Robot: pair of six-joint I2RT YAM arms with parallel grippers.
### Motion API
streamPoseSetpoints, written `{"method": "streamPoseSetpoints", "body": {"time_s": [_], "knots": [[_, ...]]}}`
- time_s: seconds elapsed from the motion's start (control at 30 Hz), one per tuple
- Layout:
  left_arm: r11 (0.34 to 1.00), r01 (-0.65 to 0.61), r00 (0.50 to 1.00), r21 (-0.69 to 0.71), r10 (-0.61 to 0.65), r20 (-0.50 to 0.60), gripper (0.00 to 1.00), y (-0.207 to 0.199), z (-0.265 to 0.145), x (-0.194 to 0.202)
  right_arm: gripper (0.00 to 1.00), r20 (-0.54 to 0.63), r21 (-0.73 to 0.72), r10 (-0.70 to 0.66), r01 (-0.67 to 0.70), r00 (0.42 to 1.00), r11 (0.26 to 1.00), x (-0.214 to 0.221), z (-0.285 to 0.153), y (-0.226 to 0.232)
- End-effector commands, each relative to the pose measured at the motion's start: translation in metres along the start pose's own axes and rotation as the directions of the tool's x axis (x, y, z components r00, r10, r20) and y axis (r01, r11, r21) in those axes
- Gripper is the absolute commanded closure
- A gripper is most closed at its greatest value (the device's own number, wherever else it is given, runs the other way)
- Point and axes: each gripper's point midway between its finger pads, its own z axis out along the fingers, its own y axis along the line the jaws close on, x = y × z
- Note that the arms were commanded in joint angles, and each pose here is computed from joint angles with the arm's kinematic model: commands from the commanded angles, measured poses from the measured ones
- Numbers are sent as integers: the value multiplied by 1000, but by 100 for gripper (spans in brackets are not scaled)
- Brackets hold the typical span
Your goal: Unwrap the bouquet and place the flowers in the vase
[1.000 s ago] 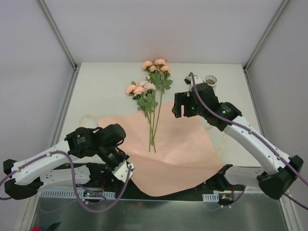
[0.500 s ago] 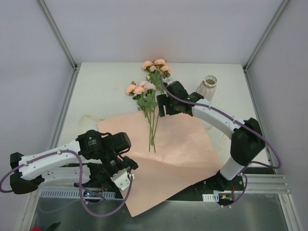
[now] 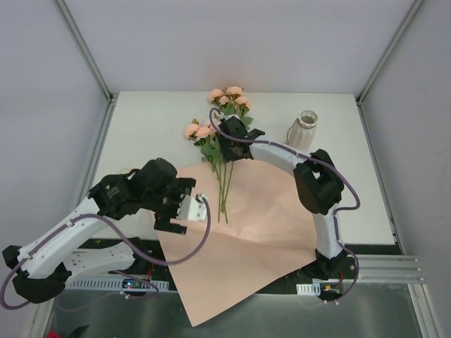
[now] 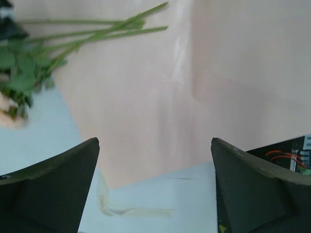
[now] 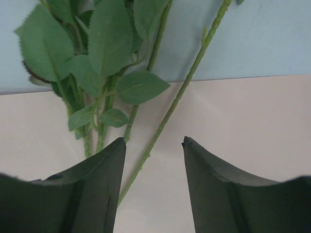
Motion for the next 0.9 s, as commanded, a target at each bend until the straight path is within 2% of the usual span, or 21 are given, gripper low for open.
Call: {"method": "streamPoseSetpoints", "body": {"time_s": [0.0,0.1,0.13,0.2,0.27,0.37,0.53,0.67,0.87], "knots": [[917,337,931,-212,-359,-71,1,48,-15,44,47,47,87,-16,12,999,996,-15,17,-14],[848,470,868,-244,-494,-47,1,65,-18,62,50,45,105,5,-10,999,994,-12,26,-22],[793,541,822,-281,-569,-25,1,75,-24,76,50,40,110,13,-18,999,994,-10,28,-25],[725,636,752,-265,-659,2,2,86,-22,84,51,44,100,34,-38,998,994,-10,31,-28],[631,722,662,-283,-749,19,3,95,-26,100,52,40,89,44,-48,998,995,-8,35,-27],[564,783,586,-262,-810,6,6,102,-17,115,52,35,67,57,-59,998,996,-7,44,-21],[500,823,523,-271,-852,19,7,104,-6,123,54,22,60,79,-81,997,995,-2,60,-19],[455,841,474,-291,-881,-8,9,100,-2,134,60,19,57,94,-95,995,994,-4,68,-17],[438,831,470,-343,-883,11,10,96,-6,142,83,24,71,102,-104,994,992,-7,67,-18]]}}
